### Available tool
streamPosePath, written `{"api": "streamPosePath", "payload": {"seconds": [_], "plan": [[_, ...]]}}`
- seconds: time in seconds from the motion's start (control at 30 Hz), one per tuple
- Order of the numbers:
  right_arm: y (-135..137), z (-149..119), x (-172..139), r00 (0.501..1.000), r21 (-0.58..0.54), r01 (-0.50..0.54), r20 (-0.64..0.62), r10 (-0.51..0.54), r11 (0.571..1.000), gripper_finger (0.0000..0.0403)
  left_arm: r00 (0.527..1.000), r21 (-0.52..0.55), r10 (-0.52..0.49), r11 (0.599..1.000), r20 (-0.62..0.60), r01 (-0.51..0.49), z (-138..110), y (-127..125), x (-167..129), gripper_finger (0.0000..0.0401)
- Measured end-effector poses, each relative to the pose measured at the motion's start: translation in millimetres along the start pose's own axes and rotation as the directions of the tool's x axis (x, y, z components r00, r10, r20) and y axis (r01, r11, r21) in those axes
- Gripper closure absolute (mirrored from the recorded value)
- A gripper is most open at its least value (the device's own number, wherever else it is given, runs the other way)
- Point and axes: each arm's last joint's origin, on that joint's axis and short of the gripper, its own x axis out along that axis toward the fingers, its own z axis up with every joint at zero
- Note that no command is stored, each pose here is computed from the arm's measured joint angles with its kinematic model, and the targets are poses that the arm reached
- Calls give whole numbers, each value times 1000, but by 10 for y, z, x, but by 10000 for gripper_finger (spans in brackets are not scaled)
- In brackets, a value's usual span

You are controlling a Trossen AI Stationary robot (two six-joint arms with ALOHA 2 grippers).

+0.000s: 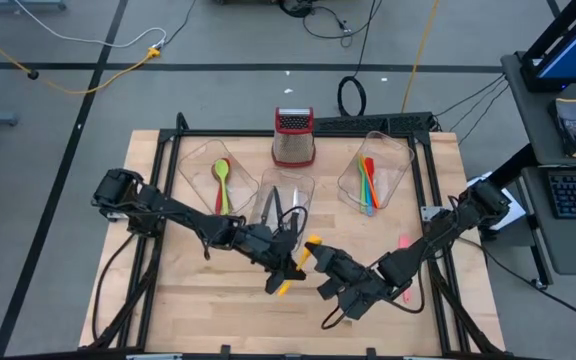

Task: Pick & Place Kitchen Items
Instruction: Put the yellow spatula on the right transparent bin

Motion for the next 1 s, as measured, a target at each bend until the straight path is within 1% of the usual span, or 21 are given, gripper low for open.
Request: {"api": "streamPosePath", "payload": {"seconds": [0.03,0.1,0.23,0.33,0.4,0.5,0.6,0.73,0.8,0.9,1.0], "plan": [[-1,1,0,1000,7,0,1,0,1000,333,1000,-1,2,1000,-3,-2,-2,3,0,383],[1,0,-2,1000,41,1,-2,-1,999,322,1000,7,-9,1000,-9,9,-4,0,1,383],[-1,4,-7,1000,190,3,0,-3,982,264,1000,24,2,1000,-14,-2,-12,10,0,394],[-6,18,-33,1000,355,8,5,-10,935,224,999,18,45,999,-21,-45,-33,35,-1,396],[-2,23,-50,1000,424,8,6,-11,906,204,996,16,88,996,-22,-88,-49,57,-2,396],[10,29,-72,1000,509,5,7,-10,861,185,993,8,119,993,-20,-119,-59,70,-3,397],[27,41,-107,1000,589,-6,16,-5,808,175,990,15,144,989,0,-144,-46,72,-16,397],[86,50,-171,999,650,-32,29,17,759,172,985,38,168,985,44,-170,10,44,-68,398],[119,50,-204,999,681,-40,29,28,731,175,982,57,176,982,68,-180,40,13,-102,398],[162,50,-252,999,737,-52,32,42,674,183,975,92,195,975,103,-204,85,-23,-159,398],[187,42,-284,999,787,-31,10,37,617,192,966,137,206,964,157,-228,147,-69,-220,399]]}}
